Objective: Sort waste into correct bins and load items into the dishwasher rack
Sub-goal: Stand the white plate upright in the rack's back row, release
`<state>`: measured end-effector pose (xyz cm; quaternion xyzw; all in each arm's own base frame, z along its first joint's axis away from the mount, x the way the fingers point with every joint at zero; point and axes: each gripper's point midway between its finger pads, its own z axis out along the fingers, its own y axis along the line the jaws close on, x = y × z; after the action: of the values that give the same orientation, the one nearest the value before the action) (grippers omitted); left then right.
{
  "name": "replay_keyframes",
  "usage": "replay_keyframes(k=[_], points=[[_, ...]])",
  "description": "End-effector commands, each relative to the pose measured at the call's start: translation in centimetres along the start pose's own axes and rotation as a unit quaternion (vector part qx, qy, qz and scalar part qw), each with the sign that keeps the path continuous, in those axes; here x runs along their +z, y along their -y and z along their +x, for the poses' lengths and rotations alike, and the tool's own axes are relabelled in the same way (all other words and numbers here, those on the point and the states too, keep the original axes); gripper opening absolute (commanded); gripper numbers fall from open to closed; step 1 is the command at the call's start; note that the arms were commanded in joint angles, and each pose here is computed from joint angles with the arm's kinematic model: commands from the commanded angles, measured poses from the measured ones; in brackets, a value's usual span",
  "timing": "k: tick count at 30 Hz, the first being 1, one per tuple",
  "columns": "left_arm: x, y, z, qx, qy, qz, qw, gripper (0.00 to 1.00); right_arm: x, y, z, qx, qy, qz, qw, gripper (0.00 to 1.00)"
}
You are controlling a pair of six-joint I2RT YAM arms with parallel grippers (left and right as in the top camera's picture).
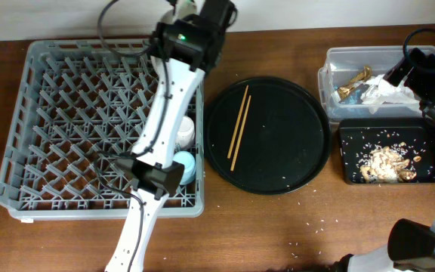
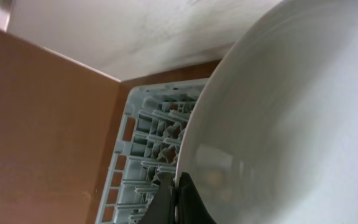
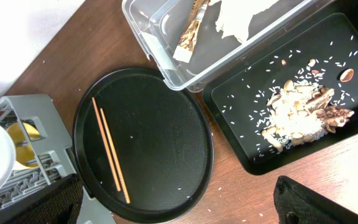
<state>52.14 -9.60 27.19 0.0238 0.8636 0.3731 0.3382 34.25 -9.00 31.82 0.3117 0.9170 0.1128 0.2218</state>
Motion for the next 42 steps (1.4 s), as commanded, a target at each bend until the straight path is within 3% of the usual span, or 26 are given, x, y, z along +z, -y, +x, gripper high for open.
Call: replay_keyframes(k=[1, 7, 12, 15, 26, 31, 38, 41, 42], points=[[0.2, -2.8, -0.5, -0.049, 0.005, -0.014, 0.999, 0.01, 0.0, 0.2, -0.1, 0.003, 0.001, 0.005, 1.000, 0.98], [-0.6, -4.9, -1.6, -0.101, 0.019, 0.040, 0.994, 0.01, 0.0, 0.2, -0.1, 0.003, 0.001, 0.005, 1.000, 0.99], [-0.6, -11.1, -1.4, -0.134, 0.026, -0.039, 0.990, 0.01, 0.0, 0.2, -0.1, 0.003, 0.001, 0.005, 1.000, 0.98], [1.7, -11.8, -0.5, -0.133, 0.000, -0.045, 0.990, 0.01, 0.0, 0.2, -0.1, 0.003, 0.001, 0.005, 1.000, 0.98], [8.2, -5.8, 2.7, -0.055, -0.075, -0.048, 0.994, 0.01, 0.0, 0.2, -0.1, 0.003, 0.001, 0.005, 1.000, 0.99], [8.5, -5.4, 2.8, -0.055, -0.075, -0.047, 0.995, 0.01, 0.0, 0.2, -0.1, 0.003, 0.001, 0.005, 1.000, 0.99], [7.3, -1.9, 2.5, -0.050, -0.074, 0.028, 0.996, 0.01, 0.0, 0.2, -0.1, 0.003, 0.001, 0.005, 1.000, 0.99], [7.2, -0.6, 2.7, -0.050, -0.080, 0.067, 0.993, 0.11, 0.0, 0.2, -0.1, 0.003, 0.001, 0.005, 1.000, 0.98], [7.1, -0.3, 2.8, -0.050, -0.082, 0.076, 0.992, 0.18, 0.0, 0.2, -0.1, 0.003, 0.001, 0.005, 1.000, 0.98]])
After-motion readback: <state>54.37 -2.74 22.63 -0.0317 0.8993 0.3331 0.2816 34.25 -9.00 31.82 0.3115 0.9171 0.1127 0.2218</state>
